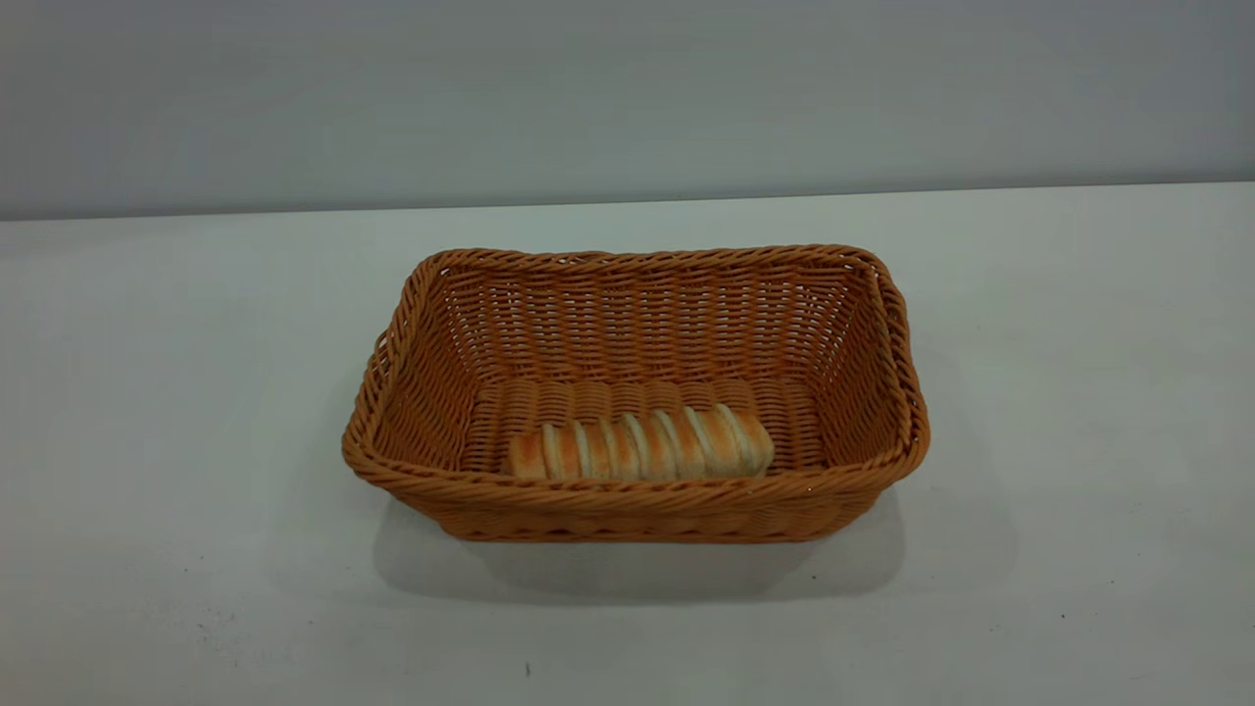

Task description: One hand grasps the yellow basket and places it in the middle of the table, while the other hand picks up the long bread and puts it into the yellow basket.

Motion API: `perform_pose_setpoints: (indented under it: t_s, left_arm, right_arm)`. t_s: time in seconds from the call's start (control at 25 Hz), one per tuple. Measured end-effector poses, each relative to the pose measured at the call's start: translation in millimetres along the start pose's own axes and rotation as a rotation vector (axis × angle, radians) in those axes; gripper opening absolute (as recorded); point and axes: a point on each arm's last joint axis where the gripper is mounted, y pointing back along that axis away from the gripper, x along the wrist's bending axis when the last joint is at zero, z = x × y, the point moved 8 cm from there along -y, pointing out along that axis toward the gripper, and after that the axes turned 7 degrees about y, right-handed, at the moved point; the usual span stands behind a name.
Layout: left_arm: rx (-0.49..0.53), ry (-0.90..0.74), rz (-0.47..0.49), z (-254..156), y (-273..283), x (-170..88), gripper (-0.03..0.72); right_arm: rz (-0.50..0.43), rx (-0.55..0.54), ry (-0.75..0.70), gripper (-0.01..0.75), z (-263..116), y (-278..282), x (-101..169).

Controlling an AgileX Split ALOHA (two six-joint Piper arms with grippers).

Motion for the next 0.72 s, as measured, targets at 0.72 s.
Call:
perform_pose_setpoints:
  t_s: [0.72]
  left_arm:
    - [-0.022,0.122,0.149,0.3,1.4,8.4,0.503]
  right_arm:
    - [-0.081,-0.057,-0.032,0.486,-0.9,8.2,-3.5]
